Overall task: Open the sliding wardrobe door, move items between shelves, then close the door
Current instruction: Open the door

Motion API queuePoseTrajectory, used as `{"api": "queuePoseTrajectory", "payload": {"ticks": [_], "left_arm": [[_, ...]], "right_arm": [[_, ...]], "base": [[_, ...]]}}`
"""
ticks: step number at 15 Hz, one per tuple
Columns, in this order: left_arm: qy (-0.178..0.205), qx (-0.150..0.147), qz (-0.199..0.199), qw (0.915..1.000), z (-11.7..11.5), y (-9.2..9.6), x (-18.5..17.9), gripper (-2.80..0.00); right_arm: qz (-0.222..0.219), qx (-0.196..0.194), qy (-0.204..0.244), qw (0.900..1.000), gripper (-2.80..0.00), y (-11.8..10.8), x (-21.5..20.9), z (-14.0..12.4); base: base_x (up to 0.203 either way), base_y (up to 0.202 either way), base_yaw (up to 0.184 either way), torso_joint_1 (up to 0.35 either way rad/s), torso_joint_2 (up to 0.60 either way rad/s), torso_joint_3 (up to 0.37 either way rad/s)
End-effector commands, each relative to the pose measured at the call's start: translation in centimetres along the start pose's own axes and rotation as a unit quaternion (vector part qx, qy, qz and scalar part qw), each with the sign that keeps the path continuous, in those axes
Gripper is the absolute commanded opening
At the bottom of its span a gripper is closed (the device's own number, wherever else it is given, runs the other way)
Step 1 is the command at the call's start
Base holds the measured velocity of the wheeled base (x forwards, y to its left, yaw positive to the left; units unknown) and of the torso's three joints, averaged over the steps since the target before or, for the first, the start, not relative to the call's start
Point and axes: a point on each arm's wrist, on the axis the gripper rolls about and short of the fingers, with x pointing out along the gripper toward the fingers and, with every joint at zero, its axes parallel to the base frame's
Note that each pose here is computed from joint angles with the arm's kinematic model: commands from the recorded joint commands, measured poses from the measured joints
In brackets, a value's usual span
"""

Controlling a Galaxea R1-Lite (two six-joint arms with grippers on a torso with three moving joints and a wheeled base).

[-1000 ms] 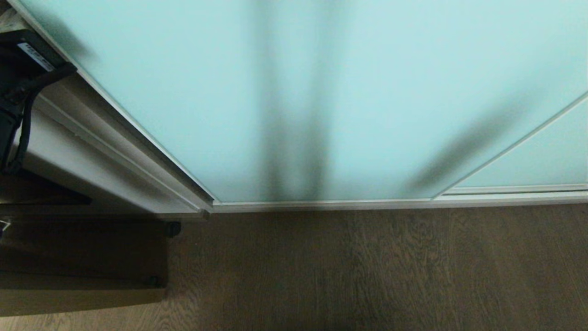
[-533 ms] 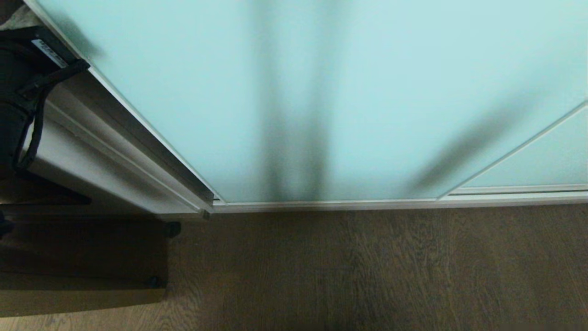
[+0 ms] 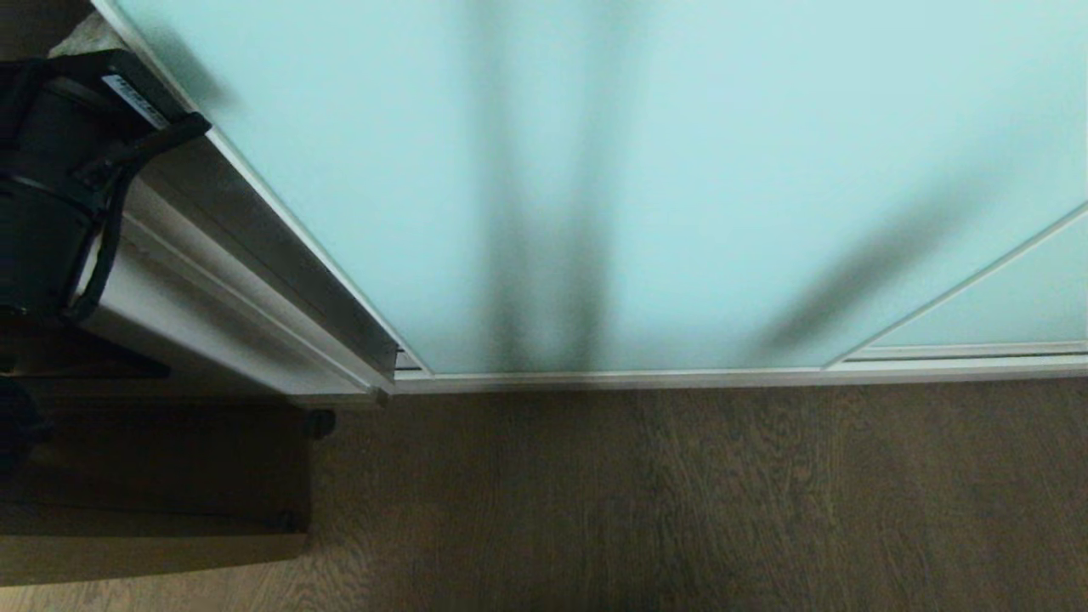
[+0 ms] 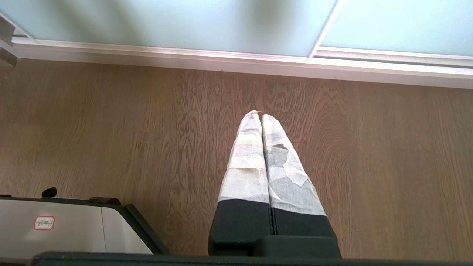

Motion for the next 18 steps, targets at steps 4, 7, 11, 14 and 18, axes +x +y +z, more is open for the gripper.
{"api": "queuePoseTrajectory", "payload": {"ticks": [4, 7, 11, 14, 18], "left_arm": [[0.003, -0.014, -0.03, 0.9995, 0.0, -1.9, -0.3, -2.8], [0.025, -0.035, -0.069, 0.9967, -0.3, -3.9, -1.2, -2.8], [0.042, -0.044, -0.102, 0.9929, -1.8, -5.4, -1.0, -2.8], [0.048, -0.048, -0.119, 0.9905, -2.8, -6.4, -0.6, -2.8], [0.057, -0.07, -0.15, 0.9845, -3.5, -9.0, -0.8, -2.8]], "right_arm": [[0.0, 0.0, -0.001, 1.0, -2.8, 0.0, 0.0, 0.0], [0.0, 0.0, -0.001, 1.0, -2.8, 0.0, 0.0, 0.0], [0.0, 0.0, -0.001, 1.0, -2.8, 0.0, 0.0, 0.0], [0.0, 0.0, -0.001, 1.0, -2.8, 0.0, 0.0, 0.0], [0.0, 0.0, -0.001, 1.0, -2.8, 0.0, 0.0, 0.0]], "base": [[0.0, 0.0, 0.0, 0.0, 0.0, 0.0], [0.0, 0.0, 0.0, 0.0, 0.0, 0.0], [0.0, 0.0, 0.0, 0.0, 0.0, 0.0], [0.0, 0.0, 0.0, 0.0, 0.0, 0.0], [0.0, 0.0, 0.0, 0.0, 0.0, 0.0]]}}
